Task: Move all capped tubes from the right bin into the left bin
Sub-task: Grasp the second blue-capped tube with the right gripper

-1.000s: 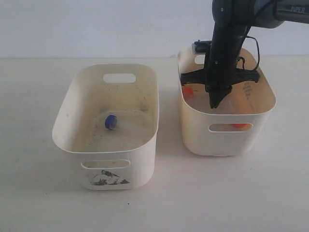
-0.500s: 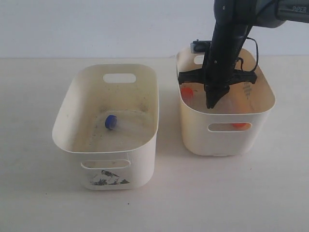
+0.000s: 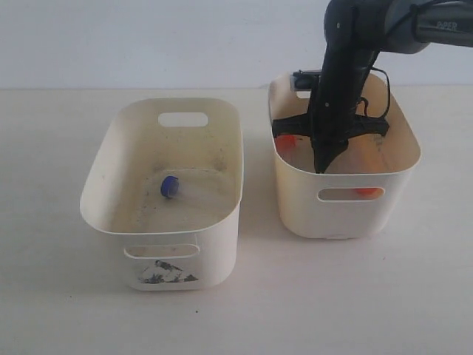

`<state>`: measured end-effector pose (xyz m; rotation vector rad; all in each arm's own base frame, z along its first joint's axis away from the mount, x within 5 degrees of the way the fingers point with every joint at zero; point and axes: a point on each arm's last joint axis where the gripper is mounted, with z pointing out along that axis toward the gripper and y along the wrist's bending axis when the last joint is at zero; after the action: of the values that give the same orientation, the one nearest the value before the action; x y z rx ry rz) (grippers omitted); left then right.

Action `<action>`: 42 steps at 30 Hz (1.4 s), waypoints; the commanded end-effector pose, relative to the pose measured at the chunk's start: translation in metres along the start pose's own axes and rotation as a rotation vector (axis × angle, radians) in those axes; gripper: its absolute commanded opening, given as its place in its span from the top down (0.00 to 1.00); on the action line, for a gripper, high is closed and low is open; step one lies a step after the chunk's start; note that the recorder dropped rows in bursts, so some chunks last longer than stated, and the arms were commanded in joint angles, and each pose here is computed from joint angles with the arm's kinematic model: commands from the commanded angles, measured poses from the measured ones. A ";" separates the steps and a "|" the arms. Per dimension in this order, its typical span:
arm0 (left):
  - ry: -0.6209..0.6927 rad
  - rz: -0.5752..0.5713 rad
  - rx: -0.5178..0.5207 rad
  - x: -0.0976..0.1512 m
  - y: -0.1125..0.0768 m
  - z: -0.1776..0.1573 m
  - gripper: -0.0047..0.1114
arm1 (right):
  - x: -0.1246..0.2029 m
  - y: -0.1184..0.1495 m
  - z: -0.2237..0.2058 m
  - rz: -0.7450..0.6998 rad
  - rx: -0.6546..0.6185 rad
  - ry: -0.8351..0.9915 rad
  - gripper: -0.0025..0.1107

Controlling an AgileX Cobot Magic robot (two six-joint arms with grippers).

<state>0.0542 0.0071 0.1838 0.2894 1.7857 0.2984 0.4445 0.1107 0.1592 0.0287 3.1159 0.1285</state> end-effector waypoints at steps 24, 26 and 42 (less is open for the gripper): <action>-0.006 -0.011 0.005 -0.001 0.000 0.000 0.92 | -0.007 -0.017 -0.014 -0.031 0.199 -0.108 0.46; -0.006 -0.011 0.005 -0.001 0.000 0.000 0.92 | -0.009 -0.017 -0.014 -0.033 0.197 -0.122 0.46; -0.006 -0.011 0.005 -0.001 0.000 0.000 0.92 | -0.009 -0.019 0.024 -0.001 0.213 -0.032 0.45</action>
<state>0.0542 0.0071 0.1838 0.2894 1.7857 0.2984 0.4528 0.1000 0.1383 0.0291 3.0673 -0.1486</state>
